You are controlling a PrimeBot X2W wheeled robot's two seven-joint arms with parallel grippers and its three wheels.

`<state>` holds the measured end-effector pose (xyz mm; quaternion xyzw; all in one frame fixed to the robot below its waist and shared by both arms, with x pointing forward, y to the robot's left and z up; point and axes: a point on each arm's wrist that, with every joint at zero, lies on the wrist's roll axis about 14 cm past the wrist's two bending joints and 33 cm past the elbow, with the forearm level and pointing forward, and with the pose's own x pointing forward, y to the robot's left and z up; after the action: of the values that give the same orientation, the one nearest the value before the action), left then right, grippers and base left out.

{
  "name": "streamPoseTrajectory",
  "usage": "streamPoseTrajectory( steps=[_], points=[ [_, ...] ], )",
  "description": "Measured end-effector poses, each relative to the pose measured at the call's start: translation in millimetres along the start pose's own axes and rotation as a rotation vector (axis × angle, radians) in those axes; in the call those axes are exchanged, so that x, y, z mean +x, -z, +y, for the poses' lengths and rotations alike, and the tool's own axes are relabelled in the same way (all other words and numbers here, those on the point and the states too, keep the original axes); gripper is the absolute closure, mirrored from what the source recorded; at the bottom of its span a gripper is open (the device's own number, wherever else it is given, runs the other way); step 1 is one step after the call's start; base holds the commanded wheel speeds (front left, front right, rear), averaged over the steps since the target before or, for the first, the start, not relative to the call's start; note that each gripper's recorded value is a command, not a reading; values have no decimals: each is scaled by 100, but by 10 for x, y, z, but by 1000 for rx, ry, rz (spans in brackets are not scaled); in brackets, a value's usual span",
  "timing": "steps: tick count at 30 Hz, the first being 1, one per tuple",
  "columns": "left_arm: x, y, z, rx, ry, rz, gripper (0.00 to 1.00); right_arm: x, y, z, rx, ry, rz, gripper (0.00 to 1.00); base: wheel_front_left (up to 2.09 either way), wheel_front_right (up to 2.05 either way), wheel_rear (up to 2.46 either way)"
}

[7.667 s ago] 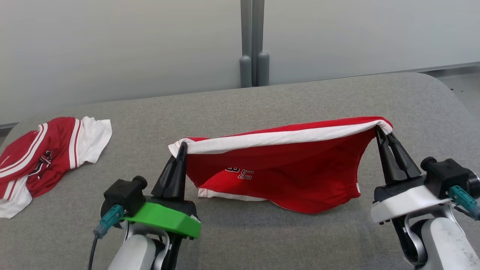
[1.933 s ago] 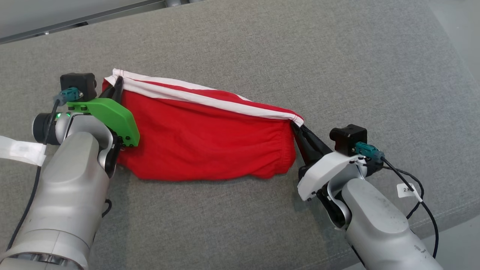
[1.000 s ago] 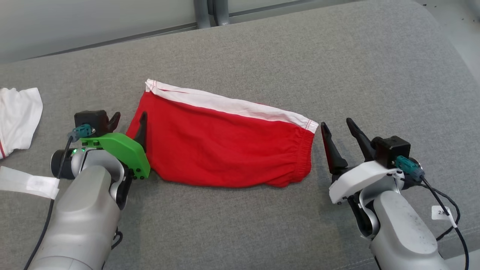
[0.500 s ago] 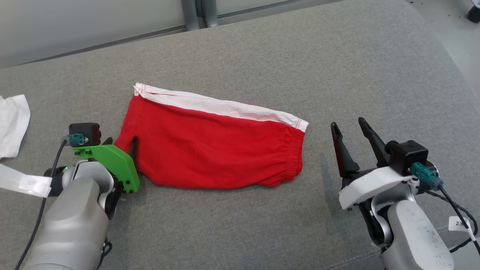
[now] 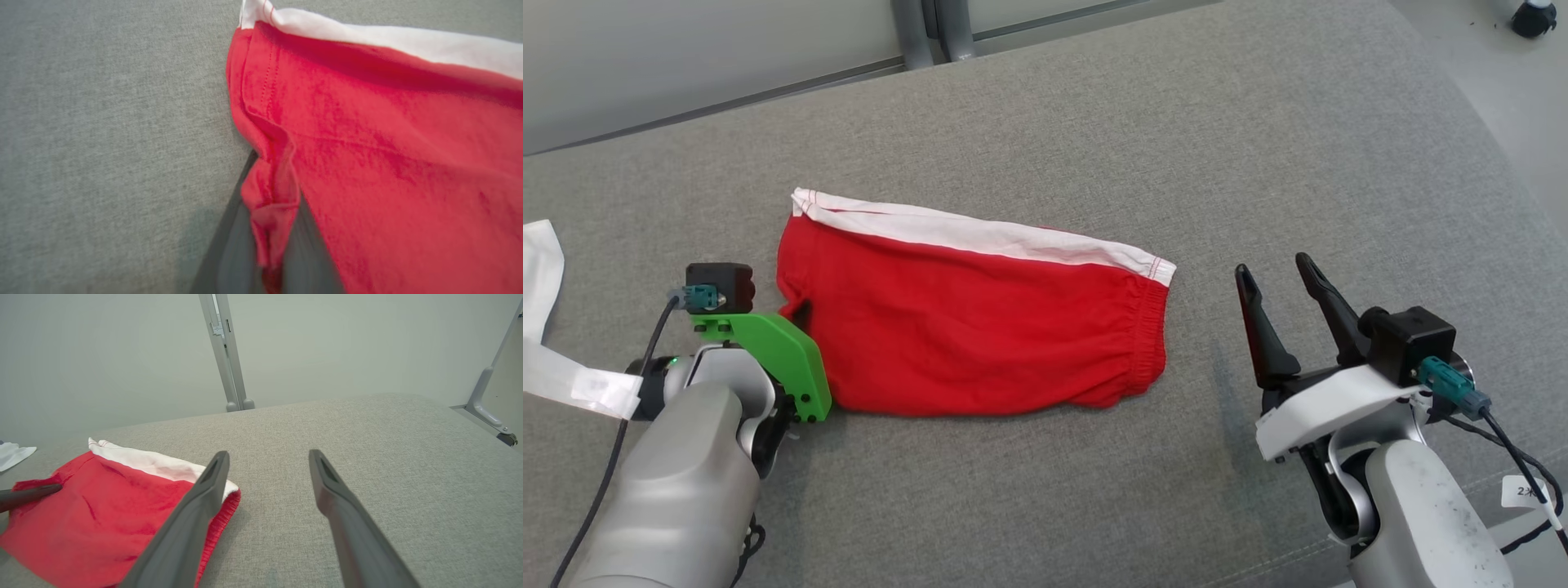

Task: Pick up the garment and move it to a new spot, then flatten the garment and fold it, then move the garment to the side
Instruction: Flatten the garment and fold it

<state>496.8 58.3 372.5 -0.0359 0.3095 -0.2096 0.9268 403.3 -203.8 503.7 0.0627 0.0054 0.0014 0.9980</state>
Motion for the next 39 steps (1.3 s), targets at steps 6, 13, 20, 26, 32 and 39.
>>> streamPoseTrajectory(
  steps=[6, 13, 20, 26, 32, 39],
  points=[
    [-107, 10, -4, -11, 1, -19, 100, -32, -21, 12, 6, -1, -7, 0, 0, 0, 0],
    [-349, 19, 137, -71, -51, -98, 100, -95, -47, 59, 9, -11, -14, 0, 0, 0, 0],
    [-648, 219, 184, -141, -104, -155, 100, -170, -44, 132, 10, -29, -8, 0, 0, 0, 0],
    [-887, 330, 133, -214, -138, -219, 100, -212, -58, 216, 8, -52, -3, 0, 0, 0, 0],
    [-1063, 377, 125, -263, -176, -265, 100, -228, -75, 308, 7, -78, 2, 0, 0, 0, 0],
    [-1181, 390, 97, -285, -200, -294, 33, -246, -59, 367, 4, -96, 14, 0, 0, 0, 0]
  ],
)
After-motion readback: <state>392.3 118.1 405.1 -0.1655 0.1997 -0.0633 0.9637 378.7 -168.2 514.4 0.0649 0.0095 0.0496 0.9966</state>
